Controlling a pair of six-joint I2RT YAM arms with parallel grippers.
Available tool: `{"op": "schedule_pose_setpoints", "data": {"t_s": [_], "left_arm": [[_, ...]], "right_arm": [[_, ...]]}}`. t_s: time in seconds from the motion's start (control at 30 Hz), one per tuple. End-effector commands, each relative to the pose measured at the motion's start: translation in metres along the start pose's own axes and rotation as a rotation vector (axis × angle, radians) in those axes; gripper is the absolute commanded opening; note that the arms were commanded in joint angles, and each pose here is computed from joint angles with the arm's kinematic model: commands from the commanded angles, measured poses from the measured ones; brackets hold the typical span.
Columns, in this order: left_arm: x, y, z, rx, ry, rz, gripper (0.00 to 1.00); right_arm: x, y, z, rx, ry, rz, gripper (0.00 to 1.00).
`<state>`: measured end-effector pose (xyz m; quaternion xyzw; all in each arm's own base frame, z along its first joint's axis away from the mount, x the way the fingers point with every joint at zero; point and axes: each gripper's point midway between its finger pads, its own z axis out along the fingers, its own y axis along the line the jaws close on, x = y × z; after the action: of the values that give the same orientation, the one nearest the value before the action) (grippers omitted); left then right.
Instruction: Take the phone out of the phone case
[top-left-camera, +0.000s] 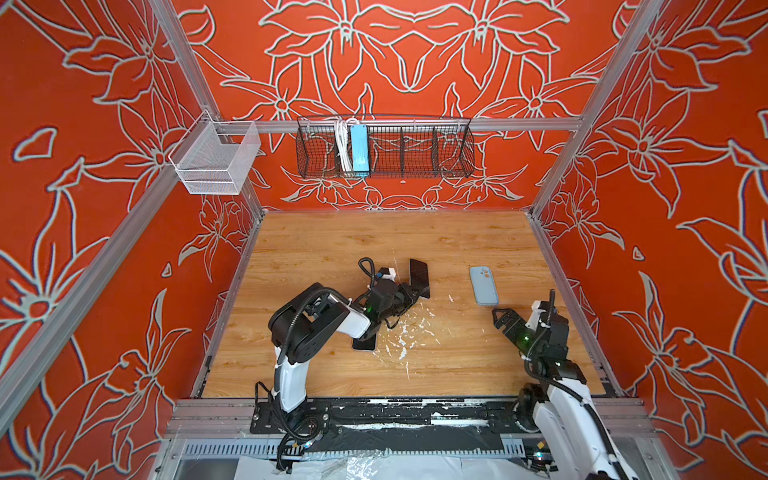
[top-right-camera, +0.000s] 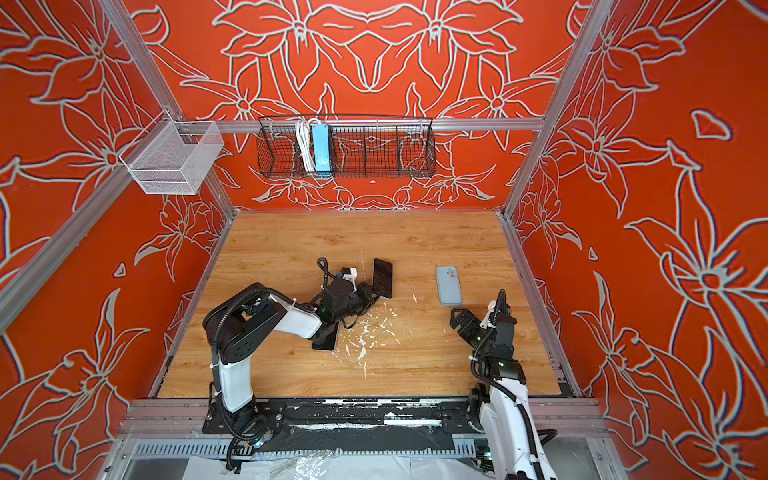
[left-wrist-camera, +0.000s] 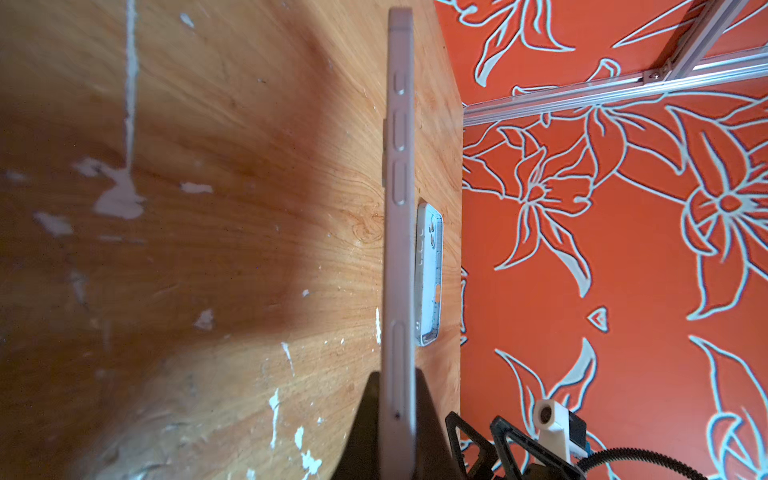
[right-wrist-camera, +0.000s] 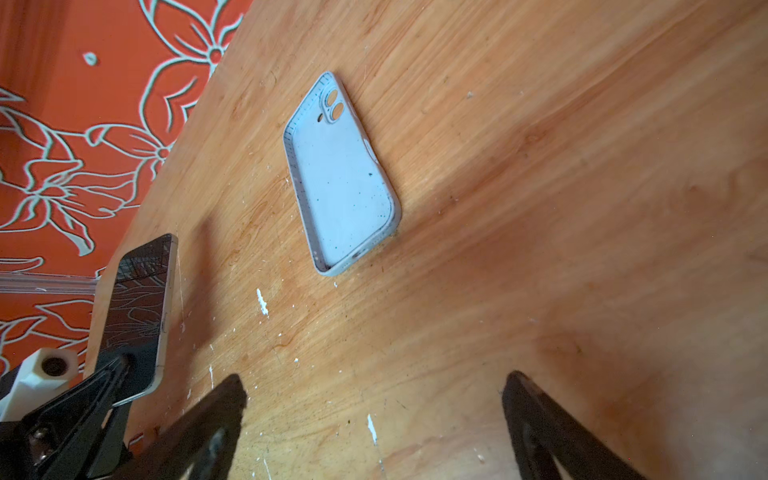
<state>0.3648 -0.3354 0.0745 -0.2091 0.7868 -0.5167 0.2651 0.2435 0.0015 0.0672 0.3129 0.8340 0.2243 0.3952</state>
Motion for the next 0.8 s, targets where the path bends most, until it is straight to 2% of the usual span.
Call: {"op": "schedule_pose_setpoints", "data": {"t_s": [0.0, 0.23, 0.4, 0.77], "left_arm": [[-0.004, -0.025, 0.005, 0.099, -0.03, 0.003, 0.0], [0.001, -0.016, 0.008, 0.09, -0.022, -0.016, 0.01], [0.002, -0.011, 0.008, 0.078, -0.028, -0.012, 0.16], [0.005, 0.003, 0.01, 0.025, -0.017, -0.018, 0.22]], "right_arm": [[0.006, -0.001, 0.001, -0.009, 0.011, 0.01, 0.98], [0.006, -0.002, 0.002, -0.007, 0.01, 0.013, 0.98], [0.006, -0.002, 0.002, -0.009, 0.007, 0.017, 0.98], [0.007, -0.003, 0.002, -0.008, 0.009, 0.014, 0.98]]}}
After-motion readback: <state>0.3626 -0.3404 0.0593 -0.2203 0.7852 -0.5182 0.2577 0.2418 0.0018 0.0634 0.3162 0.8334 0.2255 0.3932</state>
